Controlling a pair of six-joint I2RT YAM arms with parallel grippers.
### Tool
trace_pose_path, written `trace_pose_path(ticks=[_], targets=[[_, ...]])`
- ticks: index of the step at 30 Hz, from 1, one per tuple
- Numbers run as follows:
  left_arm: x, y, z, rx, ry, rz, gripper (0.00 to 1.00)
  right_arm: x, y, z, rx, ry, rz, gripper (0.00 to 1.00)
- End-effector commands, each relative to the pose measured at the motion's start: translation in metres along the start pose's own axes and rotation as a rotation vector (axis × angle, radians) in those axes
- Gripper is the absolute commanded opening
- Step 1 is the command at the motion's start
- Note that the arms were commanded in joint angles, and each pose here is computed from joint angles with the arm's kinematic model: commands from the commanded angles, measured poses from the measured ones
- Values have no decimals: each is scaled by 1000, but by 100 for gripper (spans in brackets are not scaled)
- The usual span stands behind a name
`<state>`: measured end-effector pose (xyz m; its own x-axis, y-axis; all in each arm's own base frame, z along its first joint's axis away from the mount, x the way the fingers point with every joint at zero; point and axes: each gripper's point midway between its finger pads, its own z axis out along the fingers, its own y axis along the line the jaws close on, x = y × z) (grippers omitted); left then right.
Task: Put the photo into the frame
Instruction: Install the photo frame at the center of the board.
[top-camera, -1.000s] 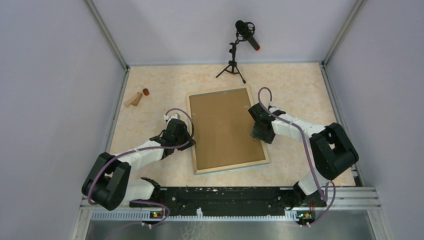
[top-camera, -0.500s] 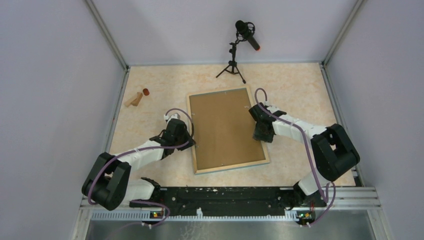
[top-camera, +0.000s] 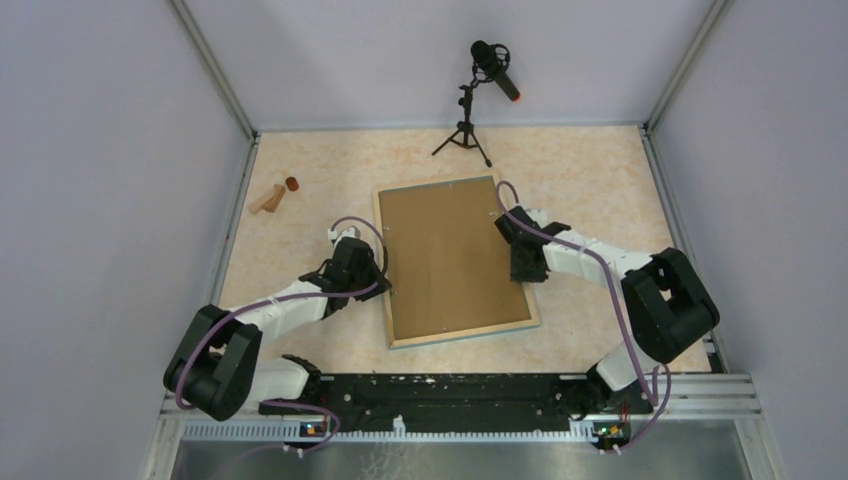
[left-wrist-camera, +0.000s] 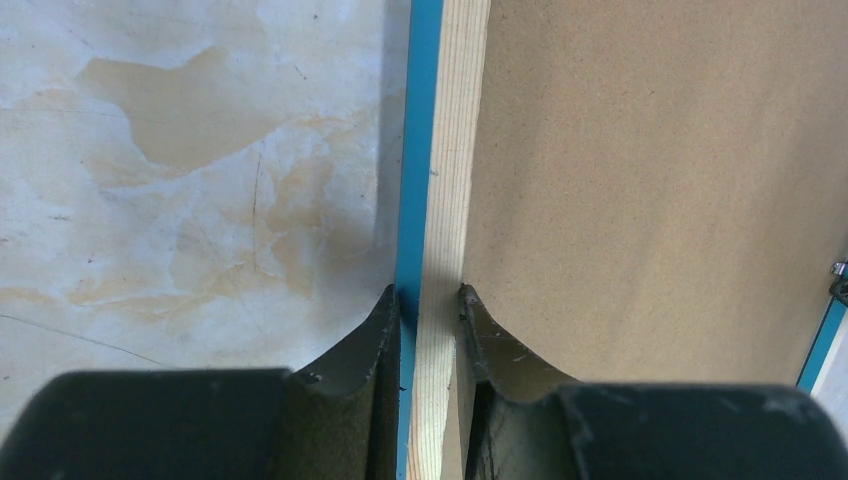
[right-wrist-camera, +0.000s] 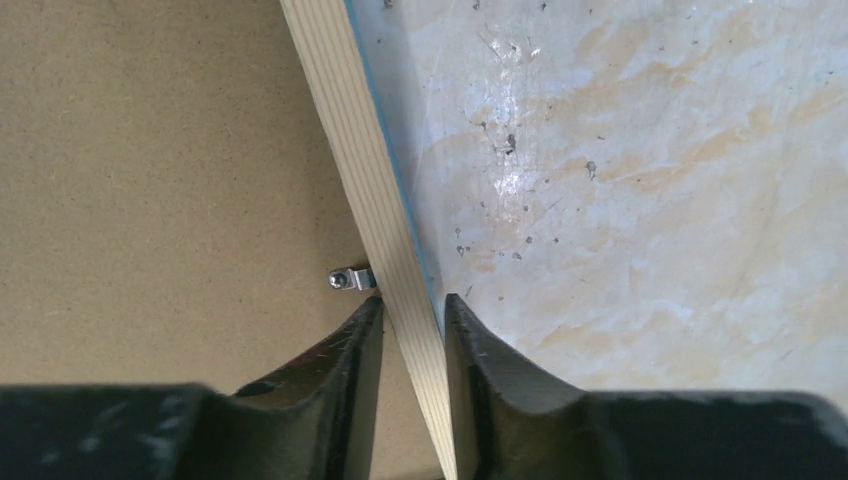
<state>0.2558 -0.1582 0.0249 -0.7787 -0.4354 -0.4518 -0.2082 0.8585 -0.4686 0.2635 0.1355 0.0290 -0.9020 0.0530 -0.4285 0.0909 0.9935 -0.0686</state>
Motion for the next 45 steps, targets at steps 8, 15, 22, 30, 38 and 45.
trace_pose_path(ticks=[8, 15, 22, 30, 38, 45], targets=[[40, 49, 0, -154, 126, 3, 0, -59, 31, -21, -129, -129, -16, 65], [40, 50, 0, -153, 125, 2, 0, -121, 55, 6, -137, -155, 37, 63], [40, 50, 0, -151, 127, -2, 0, -157, 59, 33, -158, -180, 30, 61], [40, 50, 1, -147, 128, -2, 0, -170, 58, 53, -105, -194, 3, 58], [40, 50, 1, -144, 130, -6, 0, -176, 54, 69, -72, -216, 35, 51], [40, 50, 1, -141, 130, -8, 0, -174, 54, 82, -51, -206, 58, 48]])
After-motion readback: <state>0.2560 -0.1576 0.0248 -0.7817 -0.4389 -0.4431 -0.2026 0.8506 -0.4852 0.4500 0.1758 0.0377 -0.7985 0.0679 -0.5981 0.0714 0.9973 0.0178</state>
